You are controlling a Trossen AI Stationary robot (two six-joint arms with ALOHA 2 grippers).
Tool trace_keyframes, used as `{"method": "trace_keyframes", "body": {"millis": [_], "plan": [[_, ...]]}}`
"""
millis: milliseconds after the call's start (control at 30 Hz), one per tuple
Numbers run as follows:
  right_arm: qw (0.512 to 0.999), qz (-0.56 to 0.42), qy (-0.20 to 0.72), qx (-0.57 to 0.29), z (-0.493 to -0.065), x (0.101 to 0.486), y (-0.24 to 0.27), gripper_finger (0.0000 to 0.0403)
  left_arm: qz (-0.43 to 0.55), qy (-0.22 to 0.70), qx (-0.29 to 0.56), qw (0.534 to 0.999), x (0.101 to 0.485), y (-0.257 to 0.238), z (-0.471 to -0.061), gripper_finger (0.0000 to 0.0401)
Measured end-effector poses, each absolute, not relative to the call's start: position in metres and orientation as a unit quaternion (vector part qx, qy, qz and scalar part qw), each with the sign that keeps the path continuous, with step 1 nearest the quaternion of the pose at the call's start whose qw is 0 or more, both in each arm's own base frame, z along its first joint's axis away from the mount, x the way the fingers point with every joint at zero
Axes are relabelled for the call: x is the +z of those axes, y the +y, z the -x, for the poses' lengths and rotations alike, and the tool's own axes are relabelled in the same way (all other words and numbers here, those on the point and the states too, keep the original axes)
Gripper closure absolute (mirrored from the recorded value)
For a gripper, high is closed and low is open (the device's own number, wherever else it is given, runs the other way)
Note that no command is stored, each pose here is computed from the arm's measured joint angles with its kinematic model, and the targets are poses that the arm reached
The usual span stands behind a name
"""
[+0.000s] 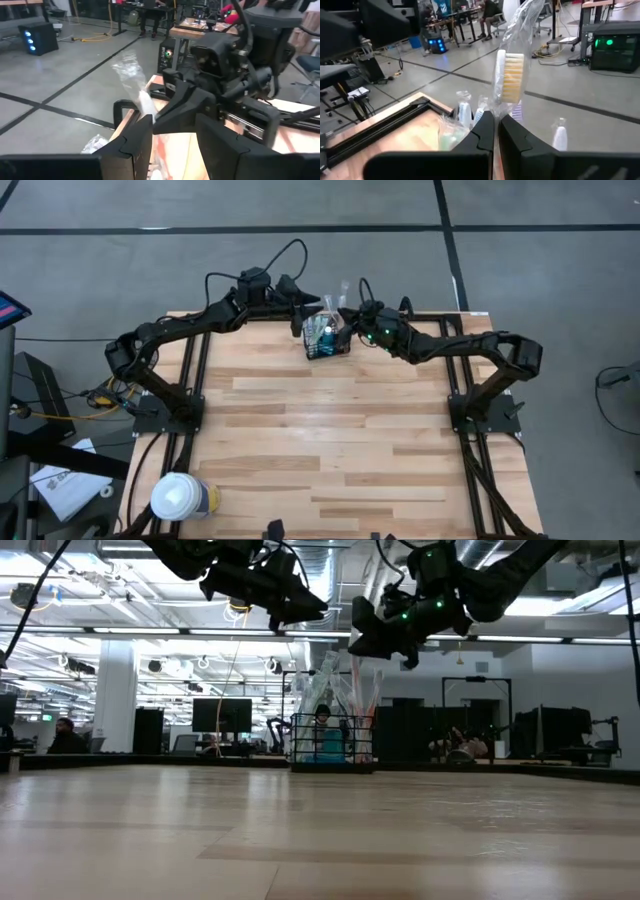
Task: Pick & Place toothbrushing station
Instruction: Put the orange toothbrush into the black wire organizer
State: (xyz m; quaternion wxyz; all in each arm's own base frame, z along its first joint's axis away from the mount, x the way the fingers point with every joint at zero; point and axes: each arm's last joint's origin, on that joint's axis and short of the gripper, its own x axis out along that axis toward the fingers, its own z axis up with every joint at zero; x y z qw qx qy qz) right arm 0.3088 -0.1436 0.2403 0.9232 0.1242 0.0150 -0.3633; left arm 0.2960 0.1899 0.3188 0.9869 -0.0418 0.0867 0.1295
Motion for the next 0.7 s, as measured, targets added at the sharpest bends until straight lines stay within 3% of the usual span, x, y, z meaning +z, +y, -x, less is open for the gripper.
{"method": "trace_keyframes", "body": {"millis": [700], "plan": [[0.917, -0.107, 0.003, -0.384, -0.305, 0.242, -0.155, 0.0403, 0.034, 0.087, 0.114, 0.989, 0.319, 0.189, -0.296, 0.0259]]}}
